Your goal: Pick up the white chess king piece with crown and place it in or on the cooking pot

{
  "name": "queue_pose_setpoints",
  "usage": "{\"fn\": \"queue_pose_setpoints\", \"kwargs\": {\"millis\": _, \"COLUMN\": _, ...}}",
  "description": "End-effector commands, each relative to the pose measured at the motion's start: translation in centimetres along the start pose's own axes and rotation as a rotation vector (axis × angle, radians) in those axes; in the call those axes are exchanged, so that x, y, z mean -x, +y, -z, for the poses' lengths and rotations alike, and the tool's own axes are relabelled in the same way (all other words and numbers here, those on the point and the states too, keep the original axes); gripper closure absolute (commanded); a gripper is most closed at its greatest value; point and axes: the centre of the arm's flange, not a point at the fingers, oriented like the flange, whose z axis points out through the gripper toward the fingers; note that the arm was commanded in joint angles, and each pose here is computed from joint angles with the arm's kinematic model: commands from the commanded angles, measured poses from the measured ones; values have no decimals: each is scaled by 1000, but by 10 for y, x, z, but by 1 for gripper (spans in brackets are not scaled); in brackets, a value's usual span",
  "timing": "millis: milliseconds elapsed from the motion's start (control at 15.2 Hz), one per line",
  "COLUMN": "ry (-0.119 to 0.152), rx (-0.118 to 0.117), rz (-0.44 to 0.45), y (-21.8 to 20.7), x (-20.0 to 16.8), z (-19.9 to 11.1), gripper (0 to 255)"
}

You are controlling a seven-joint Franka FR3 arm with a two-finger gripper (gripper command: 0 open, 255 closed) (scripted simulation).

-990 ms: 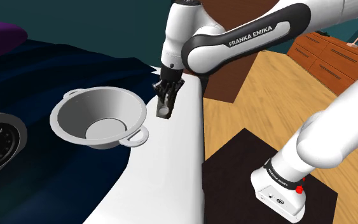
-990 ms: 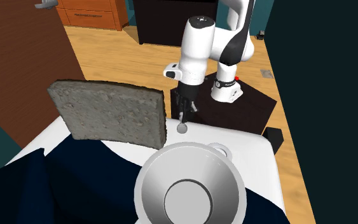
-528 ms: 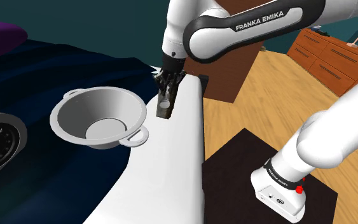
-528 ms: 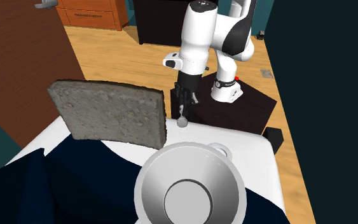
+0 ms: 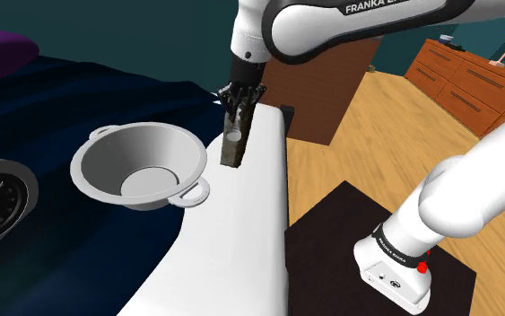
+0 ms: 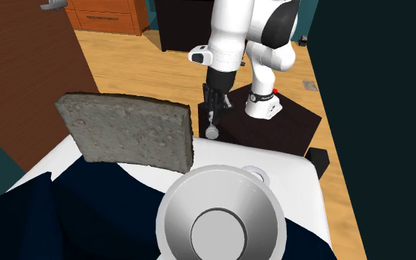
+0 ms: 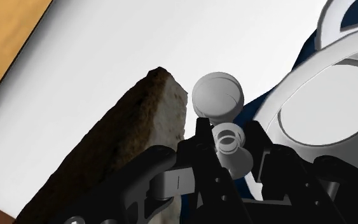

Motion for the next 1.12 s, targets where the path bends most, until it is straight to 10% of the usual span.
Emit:
{"fn": "queue_pose_setpoints", "kwargs": {"millis": 0, "ry": 0, "rx": 0, "rz": 0, "y": -11, "x": -6, "z": 5, "gripper": 255}}
{"fn": "queue_pose_setpoints", "kwargs": {"millis": 1056, "ry": 0, "rx": 0, "rz": 0, "y": -203, "x": -92, "z": 20, "gripper": 255}}
